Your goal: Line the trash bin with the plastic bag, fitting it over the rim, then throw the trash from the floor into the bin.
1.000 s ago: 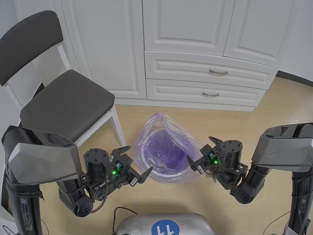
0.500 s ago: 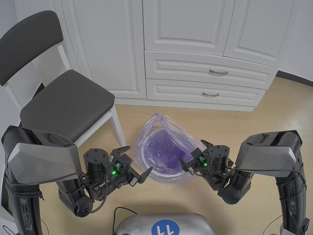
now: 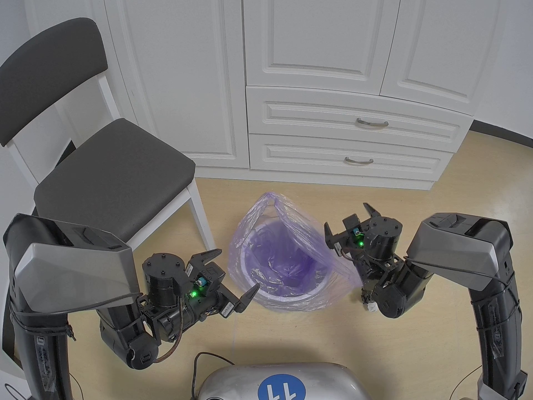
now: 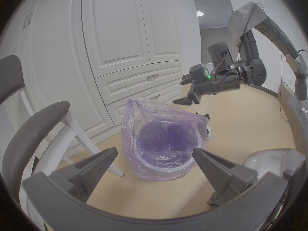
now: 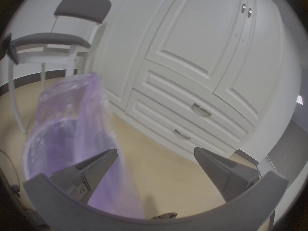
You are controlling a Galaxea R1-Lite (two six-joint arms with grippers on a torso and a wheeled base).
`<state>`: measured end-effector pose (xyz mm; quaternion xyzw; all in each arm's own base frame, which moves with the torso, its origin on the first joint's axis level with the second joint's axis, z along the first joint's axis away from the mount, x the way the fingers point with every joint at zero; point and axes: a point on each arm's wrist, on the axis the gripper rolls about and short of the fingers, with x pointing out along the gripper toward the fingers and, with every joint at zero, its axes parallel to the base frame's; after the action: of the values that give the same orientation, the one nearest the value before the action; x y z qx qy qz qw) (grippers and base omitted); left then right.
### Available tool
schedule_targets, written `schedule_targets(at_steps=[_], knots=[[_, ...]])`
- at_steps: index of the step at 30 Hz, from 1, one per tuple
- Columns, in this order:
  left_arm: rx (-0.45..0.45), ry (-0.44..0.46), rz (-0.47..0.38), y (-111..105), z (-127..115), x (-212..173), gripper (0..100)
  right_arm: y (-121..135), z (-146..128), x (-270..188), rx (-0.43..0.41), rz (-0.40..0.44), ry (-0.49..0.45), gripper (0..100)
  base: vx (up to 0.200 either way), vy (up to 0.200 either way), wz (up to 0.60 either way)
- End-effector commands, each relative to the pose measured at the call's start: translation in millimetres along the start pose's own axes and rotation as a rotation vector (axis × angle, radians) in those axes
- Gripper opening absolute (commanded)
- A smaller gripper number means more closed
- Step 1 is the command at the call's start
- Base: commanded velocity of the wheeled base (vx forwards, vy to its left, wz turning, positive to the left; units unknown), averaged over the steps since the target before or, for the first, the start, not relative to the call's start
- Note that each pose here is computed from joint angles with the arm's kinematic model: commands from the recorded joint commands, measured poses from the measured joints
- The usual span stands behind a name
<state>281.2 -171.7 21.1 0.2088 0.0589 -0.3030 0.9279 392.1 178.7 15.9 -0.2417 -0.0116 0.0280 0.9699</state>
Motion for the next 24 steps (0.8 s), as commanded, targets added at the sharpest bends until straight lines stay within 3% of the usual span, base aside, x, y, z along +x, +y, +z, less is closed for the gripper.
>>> schedule_targets(at_steps=[1, 4, 8, 9, 10, 13, 24], knots=[[0.0, 0.0, 0.002, 1, 0, 0, 100, -15, 11, 19, 0.04, -0.085, -0.051, 100, 0.0, 0.0, 0.0], [0.0, 0.0, 0.002, 1, 0, 0, 100, -13, 14, 6, 0.047, -0.07, -0.032, 100, 0.0, 0.0, 0.0], [0.0, 0.0, 0.002, 1, 0, 0, 100, -5, 16, -32, 0.011, 0.04, 0.024, 100, 0.0, 0.0, 0.0], [0.0, 0.0, 0.002, 1, 0, 0, 100, -2, 14, -48, -0.008, 0.105, 0.04, 100, 0.0, 0.0, 0.0], [0.0, 0.0, 0.002, 1, 0, 0, 100, -2, 14, -48, -0.008, 0.105, 0.04, 100, 0.0, 0.0, 0.0], [0.0, -0.001, 0.003, 1, 0, -1, 100, 2, 11, -75, -0.042, 0.236, 0.062, 100, 0.0, 0.0, 0.0], [0.0, -0.001, 0.003, 1, 0, -1, 100, 45, -39, -56, -0.099, 0.276, 0.131, 100, 0.0, 0.0, 0.0]])
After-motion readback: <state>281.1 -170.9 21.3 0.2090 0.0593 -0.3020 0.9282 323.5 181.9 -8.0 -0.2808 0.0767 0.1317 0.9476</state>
